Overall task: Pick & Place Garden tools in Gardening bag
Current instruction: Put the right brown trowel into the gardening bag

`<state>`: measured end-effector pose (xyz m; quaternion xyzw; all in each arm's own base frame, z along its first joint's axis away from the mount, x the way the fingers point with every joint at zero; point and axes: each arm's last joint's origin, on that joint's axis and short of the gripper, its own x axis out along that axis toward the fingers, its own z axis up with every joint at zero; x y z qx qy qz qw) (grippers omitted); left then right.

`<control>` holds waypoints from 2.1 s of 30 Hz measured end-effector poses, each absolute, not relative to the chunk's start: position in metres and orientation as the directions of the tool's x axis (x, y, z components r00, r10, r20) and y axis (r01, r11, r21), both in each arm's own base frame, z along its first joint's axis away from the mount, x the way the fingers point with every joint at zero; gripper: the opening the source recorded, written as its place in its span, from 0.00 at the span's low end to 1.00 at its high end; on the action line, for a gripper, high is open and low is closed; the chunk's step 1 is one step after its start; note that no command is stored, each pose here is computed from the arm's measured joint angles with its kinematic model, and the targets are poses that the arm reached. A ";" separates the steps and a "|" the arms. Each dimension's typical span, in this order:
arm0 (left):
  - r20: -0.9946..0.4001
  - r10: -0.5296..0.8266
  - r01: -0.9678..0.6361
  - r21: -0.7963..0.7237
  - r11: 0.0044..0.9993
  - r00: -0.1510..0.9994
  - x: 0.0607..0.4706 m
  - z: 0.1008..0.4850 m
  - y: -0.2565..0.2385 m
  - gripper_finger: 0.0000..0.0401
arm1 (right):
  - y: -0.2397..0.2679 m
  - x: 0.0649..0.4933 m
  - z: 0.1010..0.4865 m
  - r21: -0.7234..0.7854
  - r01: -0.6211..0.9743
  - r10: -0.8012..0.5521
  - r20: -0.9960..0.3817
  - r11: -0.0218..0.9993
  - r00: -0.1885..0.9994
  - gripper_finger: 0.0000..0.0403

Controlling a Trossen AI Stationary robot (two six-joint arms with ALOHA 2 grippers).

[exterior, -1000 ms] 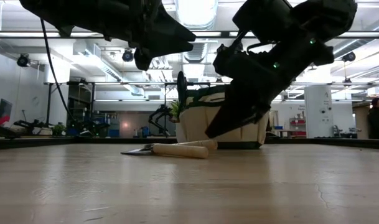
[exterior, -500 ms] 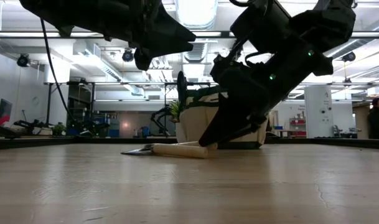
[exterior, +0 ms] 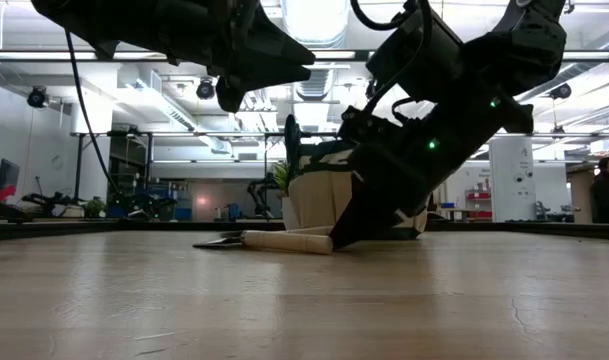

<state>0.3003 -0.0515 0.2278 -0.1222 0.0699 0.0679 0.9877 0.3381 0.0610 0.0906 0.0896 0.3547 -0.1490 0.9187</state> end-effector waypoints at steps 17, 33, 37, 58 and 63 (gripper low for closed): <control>-0.155 0.117 -0.151 -0.231 0.961 0.981 0.300 0.228 -0.052 0.30 | 0.062 0.340 0.094 0.032 0.273 -0.185 -0.661 0.961 0.727 0.17; -0.135 0.136 -0.161 -0.191 0.968 0.981 0.300 0.230 -0.053 0.30 | 0.069 0.326 0.133 -0.045 0.229 -0.203 -0.645 0.972 0.737 0.15; -0.154 0.048 -0.048 0.007 0.999 0.987 0.299 0.228 -0.061 0.30 | 0.073 0.310 0.151 -0.046 0.183 -0.162 -0.702 0.982 0.693 0.15; -0.123 -0.086 0.115 0.247 0.962 0.989 0.289 0.231 -0.100 0.30 | 0.065 0.212 0.268 0.287 -0.146 0.300 -0.625 0.947 0.720 0.15; -0.087 -0.083 0.103 0.260 0.960 0.993 0.289 0.235 -0.100 0.30 | 0.063 0.206 0.275 0.296 -0.157 0.310 -0.593 0.942 0.743 0.15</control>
